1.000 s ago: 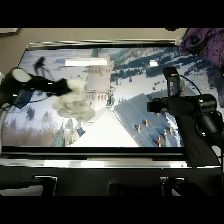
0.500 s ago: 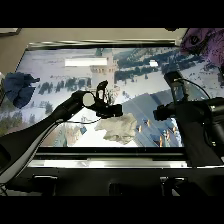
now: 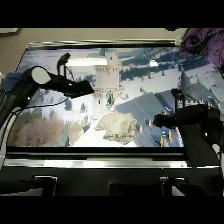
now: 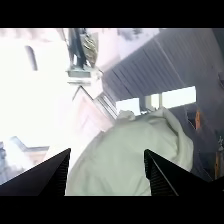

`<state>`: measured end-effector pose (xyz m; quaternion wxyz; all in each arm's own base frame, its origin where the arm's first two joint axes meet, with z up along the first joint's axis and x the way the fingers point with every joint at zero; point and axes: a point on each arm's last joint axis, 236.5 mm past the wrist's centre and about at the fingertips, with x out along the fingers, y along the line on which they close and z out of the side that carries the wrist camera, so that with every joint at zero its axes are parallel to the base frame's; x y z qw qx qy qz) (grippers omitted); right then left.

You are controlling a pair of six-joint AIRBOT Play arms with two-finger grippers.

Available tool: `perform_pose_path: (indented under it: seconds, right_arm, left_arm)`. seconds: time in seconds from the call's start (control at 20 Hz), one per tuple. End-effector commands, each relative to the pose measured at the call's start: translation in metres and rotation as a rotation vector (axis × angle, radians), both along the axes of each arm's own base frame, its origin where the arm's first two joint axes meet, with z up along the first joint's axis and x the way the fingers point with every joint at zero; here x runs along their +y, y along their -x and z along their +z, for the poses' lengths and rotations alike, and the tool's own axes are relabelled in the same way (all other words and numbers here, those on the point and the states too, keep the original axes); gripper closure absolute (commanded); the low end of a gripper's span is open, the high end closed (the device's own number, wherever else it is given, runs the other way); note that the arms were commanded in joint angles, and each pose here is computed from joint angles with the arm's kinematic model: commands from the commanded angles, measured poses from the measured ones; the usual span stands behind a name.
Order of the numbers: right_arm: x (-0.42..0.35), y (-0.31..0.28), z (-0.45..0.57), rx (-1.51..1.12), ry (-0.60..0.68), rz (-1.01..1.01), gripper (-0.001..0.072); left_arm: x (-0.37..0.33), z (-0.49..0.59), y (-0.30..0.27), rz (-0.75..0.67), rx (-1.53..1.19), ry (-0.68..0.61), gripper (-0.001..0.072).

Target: Fold the clothes and pants, and hang the long-sleeved shirts on hangers.

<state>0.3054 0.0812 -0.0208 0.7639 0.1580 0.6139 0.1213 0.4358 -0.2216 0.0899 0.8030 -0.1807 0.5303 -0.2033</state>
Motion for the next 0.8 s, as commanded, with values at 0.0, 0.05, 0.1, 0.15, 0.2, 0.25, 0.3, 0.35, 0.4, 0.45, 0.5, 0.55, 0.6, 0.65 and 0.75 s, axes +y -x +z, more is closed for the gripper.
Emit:
perform_pose_path:
  seconds: [0.0,0.05,0.1,0.15,0.2,0.25,0.3,0.35,0.4,0.45,0.5,0.55,0.6,0.65,0.75]
  right_arm:
    - [0.055,0.022,-0.02,0.154,-0.351,-0.023,0.029]
    - [0.063,0.027,-0.03,0.172,-0.361,-0.009,0.029]
    - [0.07,0.031,-0.039,0.188,-0.353,0.011,0.029]
    - [0.079,0.033,-0.045,0.198,-0.35,0.027,0.0289]
    - [0.087,0.033,-0.049,0.195,-0.347,0.044,0.0288]
    - [0.094,0.032,-0.053,0.189,-0.341,0.051,0.0276]
    - [0.1,0.03,-0.056,0.18,-0.336,0.054,0.0263]
    - [0.106,0.03,-0.059,0.179,-0.332,0.054,0.0263]
    - [0.109,0.03,-0.063,0.184,-0.324,0.053,0.0263]
    - [0.112,0.032,-0.069,0.196,-0.319,0.058,0.0263]
    - [0.113,0.034,-0.074,0.211,-0.316,0.059,0.0263]
    - [0.114,0.035,-0.078,0.225,-0.318,0.052,0.0265]
    - [0.112,0.032,-0.082,0.221,-0.311,0.045,0.0289]
    - [0.111,0.027,-0.084,0.203,-0.302,0.033,0.0329]
    - [0.107,0.016,-0.086,0.164,-0.288,0.003,0.0431]
  left_arm:
    - [0.043,0.006,-0.013,0.058,-0.015,-0.013,0.0175]
    - [0.048,0.006,-0.015,0.069,-0.015,-0.014,0.0175]
    - [0.051,0.006,-0.016,0.076,-0.015,-0.014,0.0176]
    - [0.053,0.006,-0.017,0.079,-0.015,-0.013,0.0176]
    - [0.053,0.006,-0.017,0.08,-0.014,-0.013,0.0176]
    - [0.053,0.006,-0.017,0.079,-0.013,-0.013,0.0176]
    - [0.053,0.006,-0.017,0.08,-0.013,-0.013,0.0175]
    - [0.053,0.006,-0.017,0.087,-0.009,-0.01,0.0174]
    - [0.055,0.006,-0.017,0.12,0.009,0.003,0.0171]
    - [0.058,0.006,-0.018,0.156,0.029,0.017,0.0153]
    - [0.06,0.006,-0.019,0.176,0.039,0.025,0.0153]
    - [0.064,0.005,-0.02,0.184,0.042,0.026,0.0154]
    - [0.069,0.005,-0.02,0.19,0.049,0.023,0.0154]
    - [0.074,0.003,-0.019,0.197,0.058,0.021,0.0154]
    - [0.087,0.001,-0.019,0.206,0.067,0.011,0.0153]
